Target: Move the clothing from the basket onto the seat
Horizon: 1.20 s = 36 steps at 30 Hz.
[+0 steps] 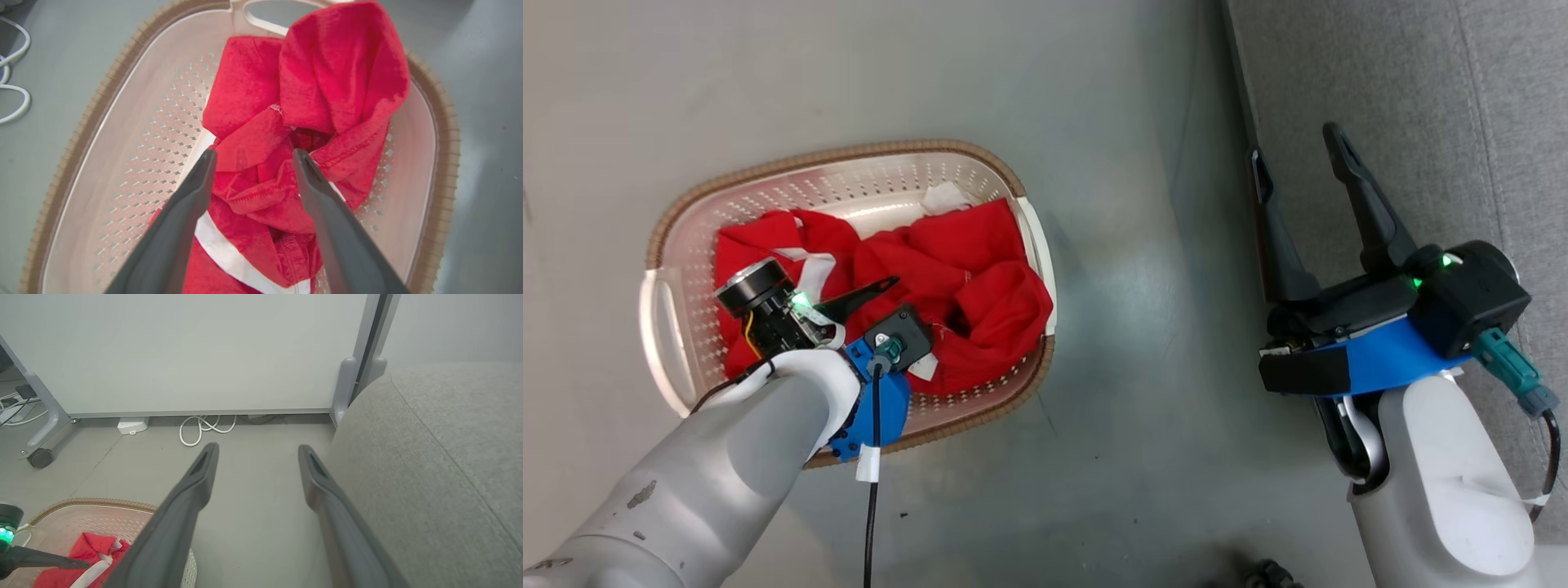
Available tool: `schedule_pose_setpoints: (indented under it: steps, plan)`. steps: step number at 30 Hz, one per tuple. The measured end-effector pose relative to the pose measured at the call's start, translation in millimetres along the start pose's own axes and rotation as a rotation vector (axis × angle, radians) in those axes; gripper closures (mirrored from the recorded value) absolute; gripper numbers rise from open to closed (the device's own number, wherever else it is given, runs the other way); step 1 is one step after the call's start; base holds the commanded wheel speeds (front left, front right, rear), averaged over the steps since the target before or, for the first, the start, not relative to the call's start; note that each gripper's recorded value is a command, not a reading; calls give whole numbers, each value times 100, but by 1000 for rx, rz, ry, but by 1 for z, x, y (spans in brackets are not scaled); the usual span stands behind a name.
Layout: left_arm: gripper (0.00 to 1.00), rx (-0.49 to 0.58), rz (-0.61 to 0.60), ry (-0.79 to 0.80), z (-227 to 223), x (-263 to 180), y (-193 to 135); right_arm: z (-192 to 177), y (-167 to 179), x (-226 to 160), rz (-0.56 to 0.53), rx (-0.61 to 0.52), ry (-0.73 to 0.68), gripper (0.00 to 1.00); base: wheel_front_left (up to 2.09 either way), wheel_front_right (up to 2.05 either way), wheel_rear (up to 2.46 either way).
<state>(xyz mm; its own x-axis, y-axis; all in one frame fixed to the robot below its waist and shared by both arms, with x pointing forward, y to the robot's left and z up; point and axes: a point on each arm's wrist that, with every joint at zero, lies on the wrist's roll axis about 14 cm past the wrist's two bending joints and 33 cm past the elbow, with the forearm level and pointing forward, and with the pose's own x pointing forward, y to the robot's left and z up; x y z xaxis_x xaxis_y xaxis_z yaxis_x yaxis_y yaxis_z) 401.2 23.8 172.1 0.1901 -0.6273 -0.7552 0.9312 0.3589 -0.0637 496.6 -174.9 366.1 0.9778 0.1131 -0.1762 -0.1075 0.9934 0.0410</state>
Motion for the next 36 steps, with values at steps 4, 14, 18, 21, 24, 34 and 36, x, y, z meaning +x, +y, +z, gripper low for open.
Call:
schedule_pose_setpoints:
  steps: [4,14,18,21,24,34,36]
  plan:
    - [0,24,-43,67,-25,10,-9,-11,-3,6,0,-8,18,0,0,0,0]
    - [0,84,-93,171,-67,30,-9,-38,-9,11,-7,-20,70,0,0,0,0]
    - [0,111,-92,180,-71,42,0,-48,-11,13,-8,-22,85,0,0,0,0]
    - [0,123,-97,182,-74,49,2,-55,-11,14,-7,-23,98,0,0,0,0]
    - [0,141,-106,184,-77,55,2,-60,-11,15,-3,-22,105,0,0,0,0]
    - [0,205,-118,163,-74,76,9,-74,-9,14,3,-17,134,0,0,0,0]
    - [0,204,-123,163,-75,78,7,-77,-9,14,5,-16,139,0,0,0,0]
